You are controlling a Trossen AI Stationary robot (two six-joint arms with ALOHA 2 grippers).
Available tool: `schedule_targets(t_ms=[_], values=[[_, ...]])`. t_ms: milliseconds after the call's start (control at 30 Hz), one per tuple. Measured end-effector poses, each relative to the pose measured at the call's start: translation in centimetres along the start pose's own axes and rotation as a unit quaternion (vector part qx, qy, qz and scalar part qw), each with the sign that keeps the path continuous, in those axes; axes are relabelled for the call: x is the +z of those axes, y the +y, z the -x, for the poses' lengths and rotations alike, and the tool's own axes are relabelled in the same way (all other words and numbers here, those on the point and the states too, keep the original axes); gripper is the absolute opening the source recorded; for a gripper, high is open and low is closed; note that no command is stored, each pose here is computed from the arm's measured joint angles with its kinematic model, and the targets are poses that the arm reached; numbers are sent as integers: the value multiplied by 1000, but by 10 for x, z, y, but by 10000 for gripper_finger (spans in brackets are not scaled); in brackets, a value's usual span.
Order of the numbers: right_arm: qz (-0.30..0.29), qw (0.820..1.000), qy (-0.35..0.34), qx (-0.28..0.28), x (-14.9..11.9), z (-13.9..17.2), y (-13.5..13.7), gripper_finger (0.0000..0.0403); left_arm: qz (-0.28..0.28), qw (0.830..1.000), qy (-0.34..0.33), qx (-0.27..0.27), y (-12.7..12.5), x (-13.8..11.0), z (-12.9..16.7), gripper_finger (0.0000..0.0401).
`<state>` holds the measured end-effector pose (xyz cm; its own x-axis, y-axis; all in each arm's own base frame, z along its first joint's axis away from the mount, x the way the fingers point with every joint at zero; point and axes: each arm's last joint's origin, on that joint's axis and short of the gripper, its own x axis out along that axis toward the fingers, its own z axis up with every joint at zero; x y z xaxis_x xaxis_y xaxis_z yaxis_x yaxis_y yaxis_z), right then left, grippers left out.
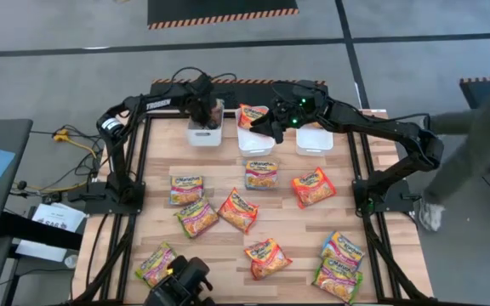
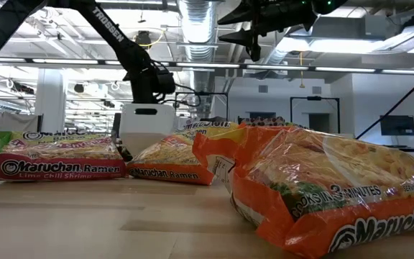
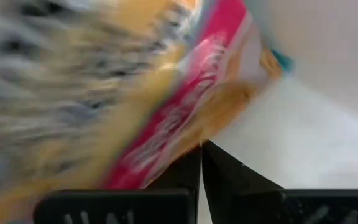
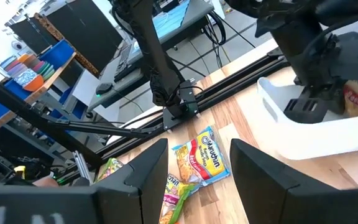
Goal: Sort Maruchan noodles
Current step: Adjust the blue noodle pack in the left white bin, then put the orange noodle pack into the middle white bin
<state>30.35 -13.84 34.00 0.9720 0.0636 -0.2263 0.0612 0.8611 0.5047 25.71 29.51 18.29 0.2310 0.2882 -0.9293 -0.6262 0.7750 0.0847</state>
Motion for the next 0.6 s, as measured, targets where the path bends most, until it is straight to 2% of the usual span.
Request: schedule_targets(t_ms=[467,600], values=[[-1,1000,2,-1,-1,0,0,199,-10,1000,3,-4,-3,4,4,0],[-1,1000,2,-1,0,0,0,199,-7,999,32,-13,-5,-1,5,0]])
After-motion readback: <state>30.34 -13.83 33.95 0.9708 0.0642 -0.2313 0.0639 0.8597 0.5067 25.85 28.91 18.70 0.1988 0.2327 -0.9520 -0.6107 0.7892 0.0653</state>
